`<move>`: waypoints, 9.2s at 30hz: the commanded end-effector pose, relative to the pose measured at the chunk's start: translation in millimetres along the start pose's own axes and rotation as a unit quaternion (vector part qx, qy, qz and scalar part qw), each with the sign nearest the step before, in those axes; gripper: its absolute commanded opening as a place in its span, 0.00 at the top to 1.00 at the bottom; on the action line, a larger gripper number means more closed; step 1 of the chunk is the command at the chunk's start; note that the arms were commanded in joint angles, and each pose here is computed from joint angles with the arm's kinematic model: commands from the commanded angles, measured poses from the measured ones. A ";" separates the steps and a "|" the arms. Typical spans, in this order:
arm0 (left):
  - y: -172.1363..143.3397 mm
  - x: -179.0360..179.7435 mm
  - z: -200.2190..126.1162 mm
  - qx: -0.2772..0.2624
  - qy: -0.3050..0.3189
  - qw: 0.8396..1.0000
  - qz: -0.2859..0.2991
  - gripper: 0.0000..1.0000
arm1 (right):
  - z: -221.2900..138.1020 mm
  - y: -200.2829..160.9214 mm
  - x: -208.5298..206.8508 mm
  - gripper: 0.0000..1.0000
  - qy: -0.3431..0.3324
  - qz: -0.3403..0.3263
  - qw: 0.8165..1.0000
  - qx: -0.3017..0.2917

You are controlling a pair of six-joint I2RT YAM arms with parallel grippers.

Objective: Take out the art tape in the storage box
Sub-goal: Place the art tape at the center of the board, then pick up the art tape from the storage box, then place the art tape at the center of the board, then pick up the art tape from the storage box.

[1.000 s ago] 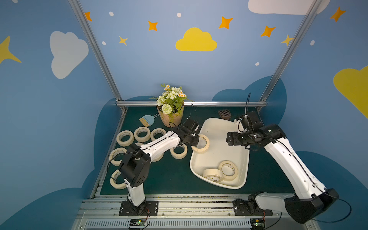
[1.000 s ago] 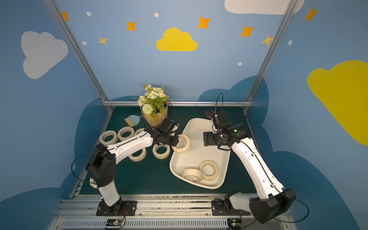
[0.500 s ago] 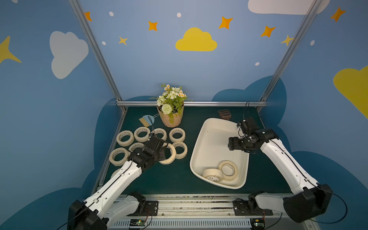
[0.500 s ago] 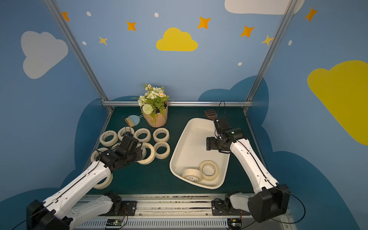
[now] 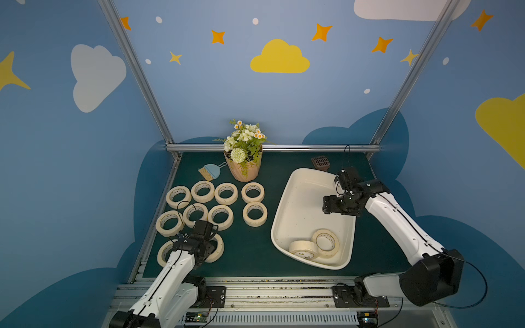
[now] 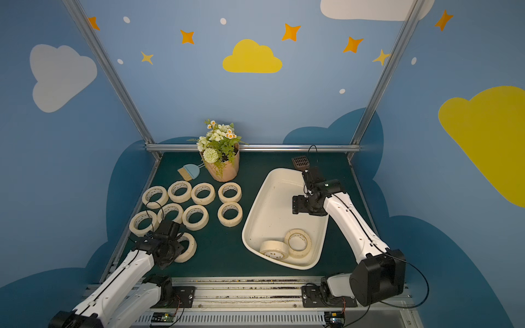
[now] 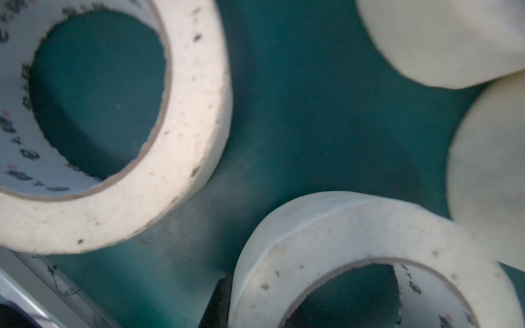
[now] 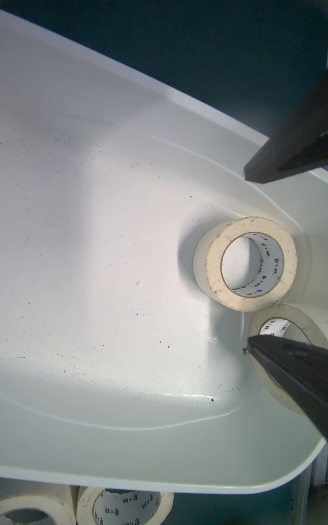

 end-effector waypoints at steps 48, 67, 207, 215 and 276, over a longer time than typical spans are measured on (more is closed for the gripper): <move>12.6 -214.1 -144.2 -0.159 -0.307 0.888 0.302 0.02 | 106.2 -51.8 -17.4 0.79 -0.016 0.027 0.979 0.199; -123.9 -317.6 -190.9 -0.032 -0.407 0.734 0.543 0.02 | 55.3 56.0 73.2 1.00 0.018 -0.105 0.989 0.102; -17.3 -118.6 -48.3 -0.012 -0.189 0.939 0.288 0.18 | 48.6 -82.3 99.7 0.53 0.145 -0.195 0.946 0.213; -10.6 -145.5 -71.8 -0.025 -0.210 0.919 0.331 0.18 | 46.1 -22.7 74.0 0.98 0.123 -0.149 0.967 0.165; -44.0 -243.7 -165.5 -0.069 -0.385 0.791 0.470 0.96 | -41.1 44.6 58.8 0.04 0.223 -0.083 0.971 0.017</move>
Point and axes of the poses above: each gripper's point midway between its finger pads, its own z axis out along the fingers, its own x axis along the line the jaws close on, y = z × x, the point moved 5 cm from there along -z, back along the fingers, and after that the axes turned 5 degrees about -z, right-handed, at the moved point
